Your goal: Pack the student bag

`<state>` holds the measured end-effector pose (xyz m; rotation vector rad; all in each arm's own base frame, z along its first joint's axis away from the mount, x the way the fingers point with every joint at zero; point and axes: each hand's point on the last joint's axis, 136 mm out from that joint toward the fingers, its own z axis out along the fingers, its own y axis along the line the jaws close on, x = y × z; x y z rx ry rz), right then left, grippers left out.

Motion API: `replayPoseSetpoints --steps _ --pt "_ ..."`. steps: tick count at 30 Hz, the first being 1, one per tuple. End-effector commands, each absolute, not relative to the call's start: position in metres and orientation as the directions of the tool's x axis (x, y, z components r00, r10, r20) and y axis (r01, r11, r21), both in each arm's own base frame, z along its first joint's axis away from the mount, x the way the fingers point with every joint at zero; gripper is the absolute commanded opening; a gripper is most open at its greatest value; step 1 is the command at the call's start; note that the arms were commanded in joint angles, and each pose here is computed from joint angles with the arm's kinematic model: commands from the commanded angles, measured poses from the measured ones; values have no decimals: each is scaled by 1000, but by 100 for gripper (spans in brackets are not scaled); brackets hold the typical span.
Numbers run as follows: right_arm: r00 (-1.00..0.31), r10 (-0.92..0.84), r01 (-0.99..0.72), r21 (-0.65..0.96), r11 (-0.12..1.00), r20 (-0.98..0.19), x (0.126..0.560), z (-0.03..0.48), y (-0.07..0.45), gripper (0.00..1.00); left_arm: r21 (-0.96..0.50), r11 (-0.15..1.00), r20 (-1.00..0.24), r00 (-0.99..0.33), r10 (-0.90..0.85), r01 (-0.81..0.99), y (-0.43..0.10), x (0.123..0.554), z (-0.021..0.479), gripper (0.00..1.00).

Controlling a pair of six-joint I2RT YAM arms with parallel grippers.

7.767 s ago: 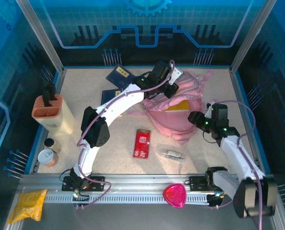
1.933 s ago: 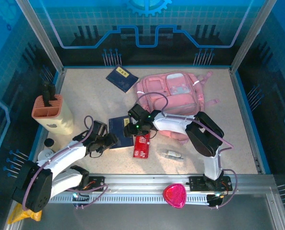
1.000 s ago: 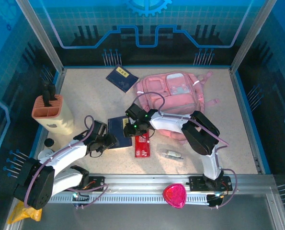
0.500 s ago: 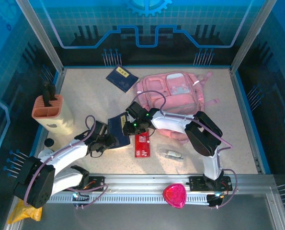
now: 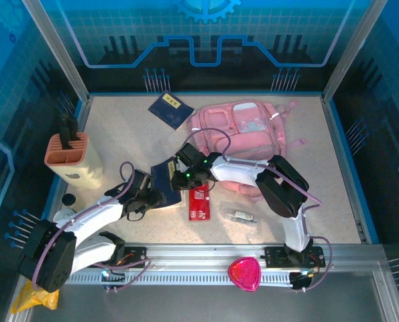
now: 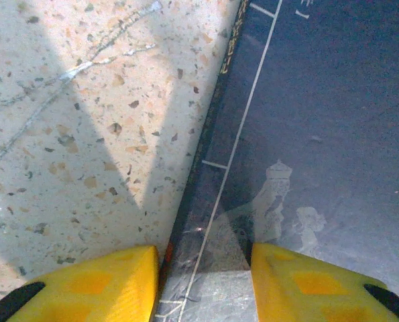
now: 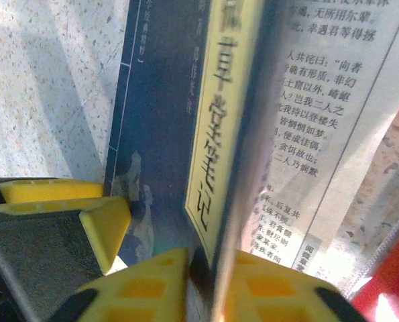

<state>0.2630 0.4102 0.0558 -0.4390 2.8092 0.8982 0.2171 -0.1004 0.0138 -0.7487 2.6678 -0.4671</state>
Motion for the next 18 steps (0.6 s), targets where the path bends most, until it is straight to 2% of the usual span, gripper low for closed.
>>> replayPoseSetpoints --steps 1,6,11,18 --pt "-943 -247 -333 574 748 -225 256 55 412 14 -478 784 -158 -839 -521 -396 -126 213 7 43" --pt "-935 -250 -354 621 699 -252 256 74 419 0 -485 783 -197 -824 -532 -390 -119 217 19 49" --pt "-922 -233 -384 667 638 -309 261 106 421 0 -562 727 -178 -801 -572 -394 -113 222 34 57" --pt "-934 -161 -355 768 533 -320 269 142 415 0 -672 631 -167 -749 -641 -389 -104 225 57 72"
